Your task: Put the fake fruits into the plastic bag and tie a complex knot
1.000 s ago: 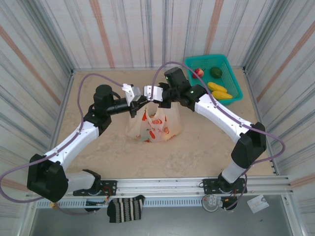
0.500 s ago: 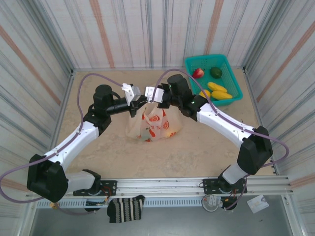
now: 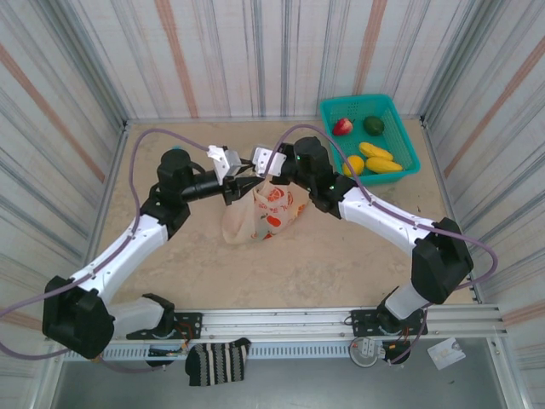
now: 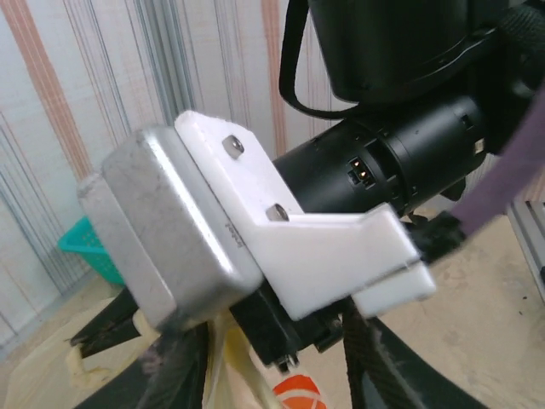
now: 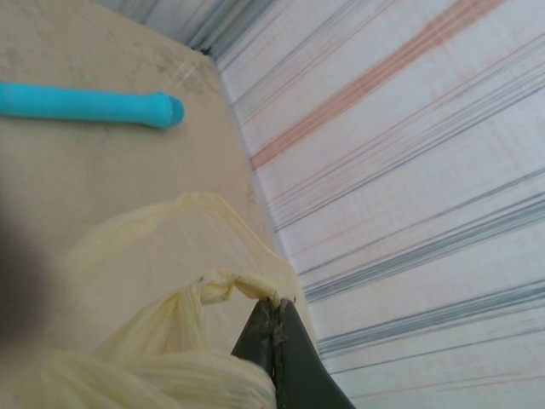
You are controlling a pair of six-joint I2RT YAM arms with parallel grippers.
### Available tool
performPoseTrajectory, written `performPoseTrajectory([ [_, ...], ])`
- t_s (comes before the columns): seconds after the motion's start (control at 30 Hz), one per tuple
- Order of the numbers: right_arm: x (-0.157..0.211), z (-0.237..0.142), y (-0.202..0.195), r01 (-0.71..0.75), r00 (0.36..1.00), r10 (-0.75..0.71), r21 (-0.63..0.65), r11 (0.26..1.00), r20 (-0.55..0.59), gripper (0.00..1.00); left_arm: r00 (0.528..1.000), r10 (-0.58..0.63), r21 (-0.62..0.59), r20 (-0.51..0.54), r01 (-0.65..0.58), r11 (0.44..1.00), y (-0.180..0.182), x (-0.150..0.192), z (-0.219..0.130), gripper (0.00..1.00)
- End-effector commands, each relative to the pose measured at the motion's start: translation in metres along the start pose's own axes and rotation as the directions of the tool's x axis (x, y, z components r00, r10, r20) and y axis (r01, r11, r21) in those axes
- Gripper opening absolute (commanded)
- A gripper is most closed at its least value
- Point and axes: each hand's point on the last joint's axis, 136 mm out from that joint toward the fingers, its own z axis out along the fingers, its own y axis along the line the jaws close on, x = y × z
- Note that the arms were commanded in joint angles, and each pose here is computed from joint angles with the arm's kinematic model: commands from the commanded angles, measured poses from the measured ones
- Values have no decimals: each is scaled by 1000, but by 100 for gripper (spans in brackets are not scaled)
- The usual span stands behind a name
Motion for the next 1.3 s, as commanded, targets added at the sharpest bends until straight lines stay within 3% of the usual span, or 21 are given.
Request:
performPoseTrajectory([
  [0.0,-12,-15,-15,-45,997,42,39,998,59,0,997,52,-7,56,-52,999,-11,-23,-11,49],
  [0.17,-12,-22,-16,-79,992,74,38,996,103,0,987,122,-44,108,-117,992,-20,-47,-27,50],
  [0.33,-15,-28,-16,-105,981,98,35,994,168,0,970,179,-209,163,-143,967,-1,-68,-43,49],
  [0.43,-19,-32,-10,-101,970,96,12,995,225,0,985,148,-271,92,-118,955,28,-55,-33,45],
  [0.6,-26,-39,-1,-66,948,68,-17,998,310,0,993,113,-272,-27,-116,955,55,-20,-5,41],
  [0.77,-28,-42,0,-24,942,19,8,1000,336,2,989,146,-212,-34,-150,966,48,3,4,43],
  [0.9,-32,-42,-5,26,938,-51,78,997,342,7,991,133,-239,-31,-136,961,51,14,4,45],
  [1.0,-35,-44,-4,112,928,-146,118,987,342,9,998,50,-320,-23,-55,946,70,11,-1,46],
  [1.13,-36,-42,-10,188,917,-244,195,963,317,11,981,-193,-425,29,187,886,104,11,-11,41],
  [1.27,-38,-41,-14,210,909,-276,228,951,313,12,945,-326,-390,31,312,866,108,14,-5,38],
])
